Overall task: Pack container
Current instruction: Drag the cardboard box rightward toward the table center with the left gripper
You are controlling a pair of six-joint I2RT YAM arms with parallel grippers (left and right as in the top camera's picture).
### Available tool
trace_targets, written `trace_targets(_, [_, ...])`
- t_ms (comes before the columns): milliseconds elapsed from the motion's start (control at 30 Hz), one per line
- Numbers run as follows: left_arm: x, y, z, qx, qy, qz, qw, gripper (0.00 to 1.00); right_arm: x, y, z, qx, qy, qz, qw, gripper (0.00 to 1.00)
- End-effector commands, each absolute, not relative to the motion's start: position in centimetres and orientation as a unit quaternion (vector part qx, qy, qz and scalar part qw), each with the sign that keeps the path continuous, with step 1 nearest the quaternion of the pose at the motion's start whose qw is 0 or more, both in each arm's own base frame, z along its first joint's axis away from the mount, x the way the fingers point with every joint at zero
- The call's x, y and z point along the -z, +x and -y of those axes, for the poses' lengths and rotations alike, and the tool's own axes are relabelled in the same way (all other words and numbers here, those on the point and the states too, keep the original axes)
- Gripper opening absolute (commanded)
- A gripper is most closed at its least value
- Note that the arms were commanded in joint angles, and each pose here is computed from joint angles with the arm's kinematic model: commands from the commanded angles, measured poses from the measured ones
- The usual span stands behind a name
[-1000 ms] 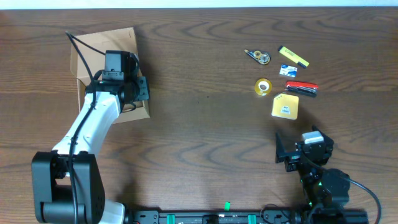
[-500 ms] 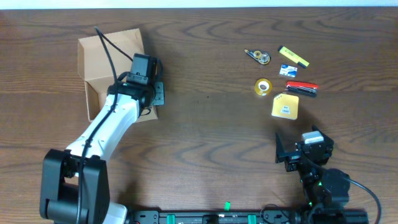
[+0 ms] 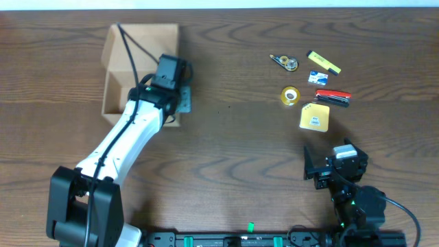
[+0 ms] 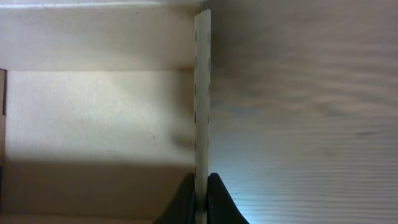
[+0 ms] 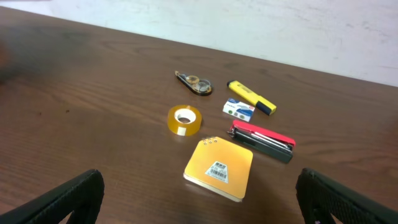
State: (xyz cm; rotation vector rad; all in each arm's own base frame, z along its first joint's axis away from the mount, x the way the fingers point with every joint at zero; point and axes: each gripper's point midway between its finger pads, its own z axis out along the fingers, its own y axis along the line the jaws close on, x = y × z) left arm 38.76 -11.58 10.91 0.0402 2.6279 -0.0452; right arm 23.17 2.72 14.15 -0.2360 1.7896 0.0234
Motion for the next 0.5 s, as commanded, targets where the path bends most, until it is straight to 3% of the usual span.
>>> trace_targets(0, [-14.5,40.1,14.8,0.058,0.010,-0.956,0.287,0.06,-14.1,23.2,-2.6,-0.006,-0.105,-0.777,0.620,0.99])
trace_targets(233, [-19.3,40.1,22.4,0.133,0.026,-0.934,0.329,0.06,-14.1,23.2,-2.6,-0.006,-0.105,-0.777,0.620,0.99])
trace_targets(467, [-18.6,40.9,28.8,0.152,0.054,-0.935,0.315,0.06,-14.1,23.2,-2.6,-0.006,-0.105,-0.777,0.620,0.99])
